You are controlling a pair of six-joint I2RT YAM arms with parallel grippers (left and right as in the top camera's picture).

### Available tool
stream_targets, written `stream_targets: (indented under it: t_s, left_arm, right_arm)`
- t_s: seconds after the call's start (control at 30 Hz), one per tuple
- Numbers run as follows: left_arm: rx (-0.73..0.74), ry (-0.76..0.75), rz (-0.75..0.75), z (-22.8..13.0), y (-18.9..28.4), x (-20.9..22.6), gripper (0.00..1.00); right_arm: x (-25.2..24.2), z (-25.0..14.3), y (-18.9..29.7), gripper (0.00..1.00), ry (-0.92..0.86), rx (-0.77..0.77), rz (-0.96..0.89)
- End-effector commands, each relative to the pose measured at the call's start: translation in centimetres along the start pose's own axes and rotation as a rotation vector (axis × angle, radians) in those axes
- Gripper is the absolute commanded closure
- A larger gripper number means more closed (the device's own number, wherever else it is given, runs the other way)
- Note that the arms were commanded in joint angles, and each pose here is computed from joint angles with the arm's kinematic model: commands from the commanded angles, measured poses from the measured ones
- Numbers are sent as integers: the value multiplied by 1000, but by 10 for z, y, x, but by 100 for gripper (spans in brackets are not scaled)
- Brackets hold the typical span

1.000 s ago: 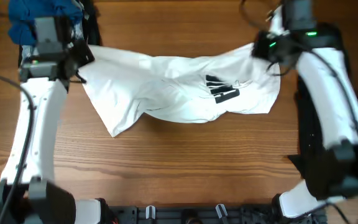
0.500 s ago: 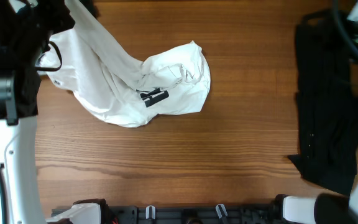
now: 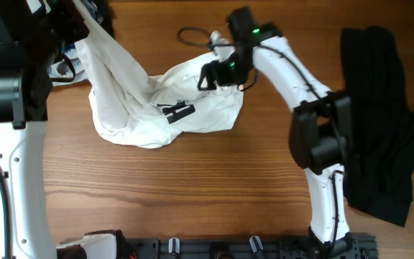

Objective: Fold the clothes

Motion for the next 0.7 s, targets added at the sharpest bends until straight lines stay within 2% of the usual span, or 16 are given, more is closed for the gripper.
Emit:
stream_targets:
  t_s: [0.0,0.23,0.33,0.43,0.67]
  left_arm:
    - [-7,-22,58,0,-3,7,96]
    - [-1,-21,62,-1,-3,7,96]
    - [7,-21,67,-3,-3,8,96]
    - [15,-21,72,-4,-3,9,96]
    - [18,-20,74,-5,-3,10,96]
  right_arm:
    - [11,11,-13,20,47,-20,-26]
    - [3,26,-17,20,75,-74,-138]
    - [-2,26,-28,27,76,-75,-137]
    - [-3,23,-31,44,72,-61,-132]
    - [-8,10,-49,46,65,-4,-106]
Point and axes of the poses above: each gripper's point midway between its finger pads, its own y axis back along the fingers, its own x axis along the line the jaws close on, z = x × y, the point moved 5 cm from there along y, back along the fingers, and after that the axes turned 14 degrees about y, right-handed, at the moved point
